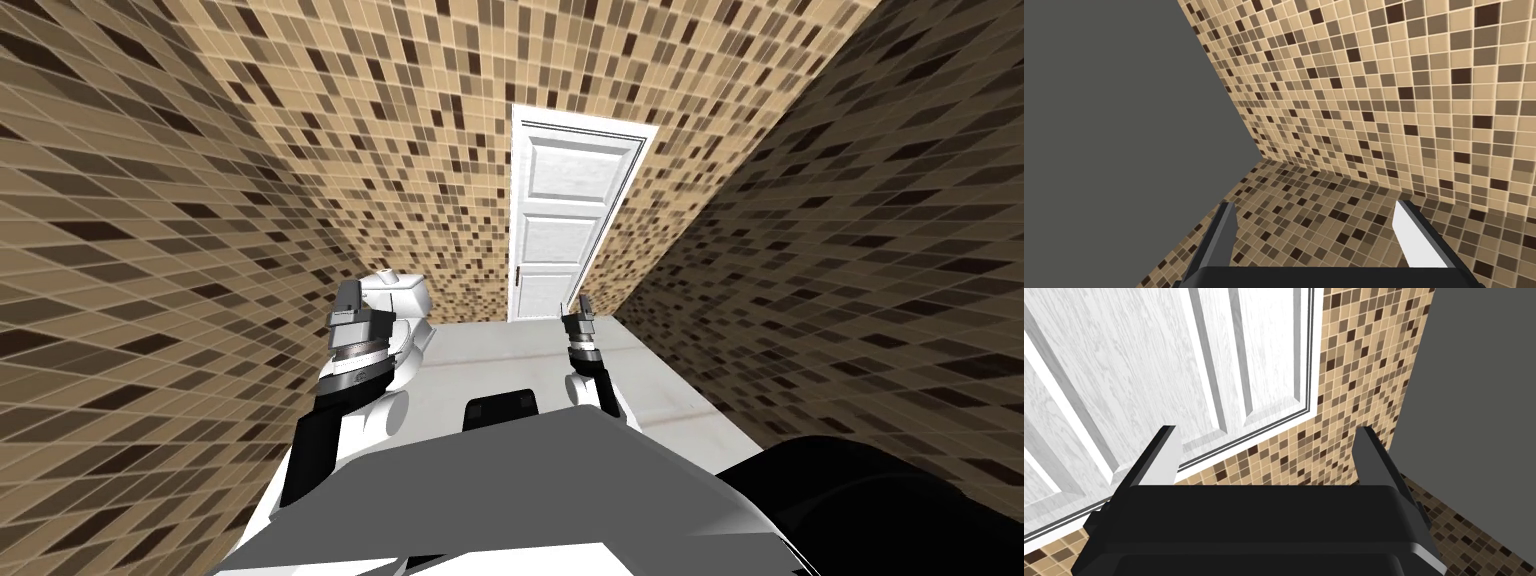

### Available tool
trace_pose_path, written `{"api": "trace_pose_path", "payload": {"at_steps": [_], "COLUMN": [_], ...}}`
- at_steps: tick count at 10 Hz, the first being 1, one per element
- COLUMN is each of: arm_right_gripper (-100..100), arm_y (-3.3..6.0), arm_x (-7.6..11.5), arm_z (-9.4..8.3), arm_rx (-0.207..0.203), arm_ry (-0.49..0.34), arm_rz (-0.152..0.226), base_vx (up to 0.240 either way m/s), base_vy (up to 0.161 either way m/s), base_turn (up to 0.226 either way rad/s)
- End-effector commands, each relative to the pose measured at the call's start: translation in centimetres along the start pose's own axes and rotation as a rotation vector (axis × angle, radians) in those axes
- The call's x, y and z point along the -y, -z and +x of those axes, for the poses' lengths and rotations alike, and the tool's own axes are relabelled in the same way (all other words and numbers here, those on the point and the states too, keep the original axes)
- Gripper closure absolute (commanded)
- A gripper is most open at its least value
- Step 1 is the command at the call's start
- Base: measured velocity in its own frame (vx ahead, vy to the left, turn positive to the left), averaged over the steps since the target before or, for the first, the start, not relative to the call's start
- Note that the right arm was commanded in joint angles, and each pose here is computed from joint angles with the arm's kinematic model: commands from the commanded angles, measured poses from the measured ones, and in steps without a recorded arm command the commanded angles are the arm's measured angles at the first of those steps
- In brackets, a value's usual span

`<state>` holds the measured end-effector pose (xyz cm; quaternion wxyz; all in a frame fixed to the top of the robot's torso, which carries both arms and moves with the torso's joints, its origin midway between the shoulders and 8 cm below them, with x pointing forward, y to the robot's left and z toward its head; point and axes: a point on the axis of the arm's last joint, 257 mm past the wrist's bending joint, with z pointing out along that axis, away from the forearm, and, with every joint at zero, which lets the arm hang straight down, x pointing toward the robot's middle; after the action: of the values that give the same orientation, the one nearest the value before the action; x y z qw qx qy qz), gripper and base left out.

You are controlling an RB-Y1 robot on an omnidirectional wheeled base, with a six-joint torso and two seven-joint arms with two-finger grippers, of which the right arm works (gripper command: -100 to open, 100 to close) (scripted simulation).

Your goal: Pull the door open

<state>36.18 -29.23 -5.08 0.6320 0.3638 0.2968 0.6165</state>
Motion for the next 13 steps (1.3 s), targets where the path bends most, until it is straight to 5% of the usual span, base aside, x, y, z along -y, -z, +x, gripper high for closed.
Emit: {"api": "trace_pose_path", "payload": {"at_steps": [1,13], "arm_right_gripper": [-100,-100], "arm_y": [0.43,4.07], "arm_x": [0.8,8.0], "arm_z": [-0.6,-6.0], "arm_rx": [0.012,0.169], "arm_ry": [-0.045,-0.413], "arm_rz": [0.012,0.091], "base_vx": [0.076,0.091], "base_vy": [-0.002,-0.021], "base_turn": [0.165,0.164]}}
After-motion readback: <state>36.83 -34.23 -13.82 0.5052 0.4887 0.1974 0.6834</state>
